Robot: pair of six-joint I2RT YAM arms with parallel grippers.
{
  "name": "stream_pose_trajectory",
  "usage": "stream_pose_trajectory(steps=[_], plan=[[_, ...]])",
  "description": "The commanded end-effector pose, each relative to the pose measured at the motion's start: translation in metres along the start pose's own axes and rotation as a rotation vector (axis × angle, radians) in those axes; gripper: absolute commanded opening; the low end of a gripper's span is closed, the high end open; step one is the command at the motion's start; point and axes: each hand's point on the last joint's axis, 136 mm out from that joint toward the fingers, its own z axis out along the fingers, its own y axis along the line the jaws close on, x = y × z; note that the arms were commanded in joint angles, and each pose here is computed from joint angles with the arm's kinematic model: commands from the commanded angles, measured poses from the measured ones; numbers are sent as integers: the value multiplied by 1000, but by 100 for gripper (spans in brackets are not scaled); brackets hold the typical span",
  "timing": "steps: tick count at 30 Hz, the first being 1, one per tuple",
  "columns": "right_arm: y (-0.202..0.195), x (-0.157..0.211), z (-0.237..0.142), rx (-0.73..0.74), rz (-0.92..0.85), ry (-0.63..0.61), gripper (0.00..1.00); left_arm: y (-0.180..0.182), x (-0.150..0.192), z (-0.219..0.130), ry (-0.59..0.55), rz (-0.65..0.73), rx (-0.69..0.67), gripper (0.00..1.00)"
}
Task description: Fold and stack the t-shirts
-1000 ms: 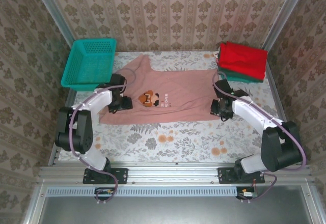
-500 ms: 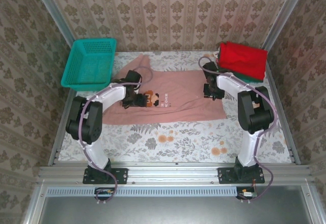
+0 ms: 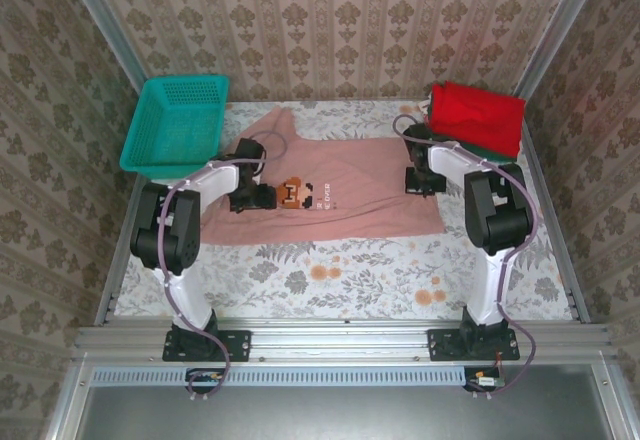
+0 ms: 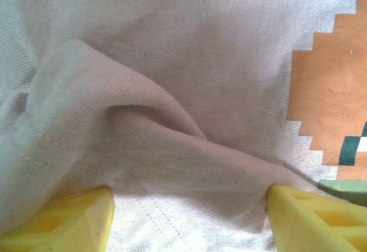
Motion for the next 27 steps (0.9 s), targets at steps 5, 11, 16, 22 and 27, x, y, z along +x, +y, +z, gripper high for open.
stream_pose_trajectory(steps=[5,11,16,22,27], plan=[[-23,-4,-42,27,37,-92,0,6,-1,5,21,-21,-12,72],[-33,15,-12,81,136,-47,0,15,-1,0,-5,-67,-26,71],[-29,4,0,67,158,4,12,11,-10,-12,-28,-76,3,72],[-37,-3,-27,91,156,-26,48,8,-26,-46,-106,-69,7,96],[-37,7,-67,98,117,-128,65,6,-26,-79,-196,-61,25,100]])
